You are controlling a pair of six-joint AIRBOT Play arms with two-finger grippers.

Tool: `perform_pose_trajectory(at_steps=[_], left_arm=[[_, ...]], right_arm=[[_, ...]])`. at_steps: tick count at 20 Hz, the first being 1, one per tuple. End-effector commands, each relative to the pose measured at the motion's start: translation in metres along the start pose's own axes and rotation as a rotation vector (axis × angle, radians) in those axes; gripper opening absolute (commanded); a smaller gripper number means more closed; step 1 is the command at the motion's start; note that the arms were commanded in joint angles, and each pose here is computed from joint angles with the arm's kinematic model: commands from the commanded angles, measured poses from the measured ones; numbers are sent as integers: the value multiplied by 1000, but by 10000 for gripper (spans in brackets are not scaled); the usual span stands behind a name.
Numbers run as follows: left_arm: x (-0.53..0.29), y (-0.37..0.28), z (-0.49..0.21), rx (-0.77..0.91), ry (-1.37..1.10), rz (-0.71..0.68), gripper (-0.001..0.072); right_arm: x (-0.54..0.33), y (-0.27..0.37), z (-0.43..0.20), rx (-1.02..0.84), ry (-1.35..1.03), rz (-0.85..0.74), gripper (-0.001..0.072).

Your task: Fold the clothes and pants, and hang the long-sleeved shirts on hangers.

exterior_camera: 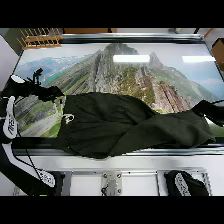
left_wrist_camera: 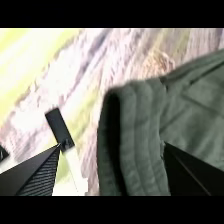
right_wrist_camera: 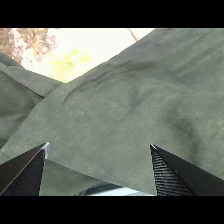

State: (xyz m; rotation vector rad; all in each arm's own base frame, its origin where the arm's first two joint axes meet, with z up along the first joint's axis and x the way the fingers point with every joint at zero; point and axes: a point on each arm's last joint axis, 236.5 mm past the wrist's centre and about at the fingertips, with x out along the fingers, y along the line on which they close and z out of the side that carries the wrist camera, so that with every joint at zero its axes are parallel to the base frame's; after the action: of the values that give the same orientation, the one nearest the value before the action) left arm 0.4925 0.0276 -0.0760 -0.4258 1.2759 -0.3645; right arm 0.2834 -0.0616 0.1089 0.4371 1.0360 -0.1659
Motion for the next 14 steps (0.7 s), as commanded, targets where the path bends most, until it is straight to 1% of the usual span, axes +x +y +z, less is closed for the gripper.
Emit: perform_pose_trajectory(at_steps=[1, 6, 10, 11, 13, 14], left_arm=[[27, 3, 19, 45, 2, -42, 681], [57, -12, 6, 95, 77, -44, 681], [64, -41, -22, 137, 205, -98, 680], [65, -44, -29, 152, 239, -93, 615], [67, -45, -40, 175, 290, -77, 326], [66, -48, -43, 178, 302, -84, 109]], right_arm=[[3, 1, -3, 8, 10, 6, 694], [7, 7, -7, 20, 24, 38, 694], [7, 7, -7, 20, 24, 37, 694], [7, 7, -7, 20, 21, 37, 694], [7, 7, -7, 20, 21, 37, 693], [7, 7, -7, 20, 22, 37, 694]])
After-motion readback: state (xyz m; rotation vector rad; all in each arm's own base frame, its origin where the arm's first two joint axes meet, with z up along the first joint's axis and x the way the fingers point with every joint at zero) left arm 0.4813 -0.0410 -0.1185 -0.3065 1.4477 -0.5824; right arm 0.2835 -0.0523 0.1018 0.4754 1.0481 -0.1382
